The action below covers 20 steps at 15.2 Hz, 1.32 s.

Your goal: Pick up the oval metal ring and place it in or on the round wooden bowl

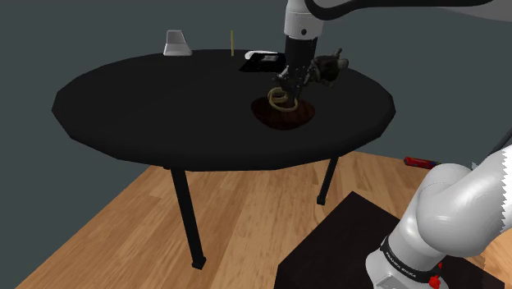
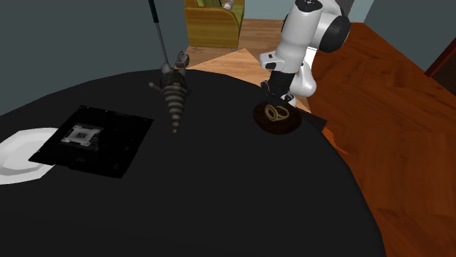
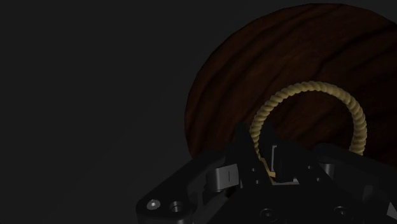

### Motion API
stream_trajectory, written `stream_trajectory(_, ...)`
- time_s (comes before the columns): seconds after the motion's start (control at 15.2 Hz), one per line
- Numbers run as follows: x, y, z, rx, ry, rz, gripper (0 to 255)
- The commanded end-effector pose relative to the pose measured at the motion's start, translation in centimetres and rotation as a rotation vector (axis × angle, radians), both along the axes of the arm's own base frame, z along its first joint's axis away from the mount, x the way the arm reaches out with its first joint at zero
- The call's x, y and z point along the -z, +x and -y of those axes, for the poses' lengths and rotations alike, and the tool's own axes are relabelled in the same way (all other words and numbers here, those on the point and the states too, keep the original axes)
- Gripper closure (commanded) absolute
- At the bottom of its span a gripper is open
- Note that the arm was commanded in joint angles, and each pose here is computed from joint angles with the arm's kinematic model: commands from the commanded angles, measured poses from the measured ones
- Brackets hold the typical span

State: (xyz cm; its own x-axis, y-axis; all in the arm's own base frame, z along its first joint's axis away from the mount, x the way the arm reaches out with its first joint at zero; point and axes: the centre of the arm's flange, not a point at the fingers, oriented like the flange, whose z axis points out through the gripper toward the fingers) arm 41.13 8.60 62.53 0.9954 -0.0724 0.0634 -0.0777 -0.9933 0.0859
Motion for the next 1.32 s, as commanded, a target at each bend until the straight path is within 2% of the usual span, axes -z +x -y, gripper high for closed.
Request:
stream_trajectory(0.0, 0.0, 0.0, 0.0, 0.0, 0.0, 0.0, 255)
stream_trajectory(0.07, 0.0, 0.0, 0.0, 0.0, 0.0, 0.0, 255)
stream_trajectory(0.13, 0.0, 0.0, 0.0, 0.0, 0.0, 0.0, 0)
stream_trajectory(0.46, 0.0, 0.0, 0.0, 0.0, 0.0, 0.0, 0)
stream_trajectory(0.73, -5.0, -0.3, -0.5, 0.0, 0.0, 0.0, 0)
stream_trajectory(1.25, -5.0, -0.3, -0.5, 0.0, 0.0, 0.0, 0)
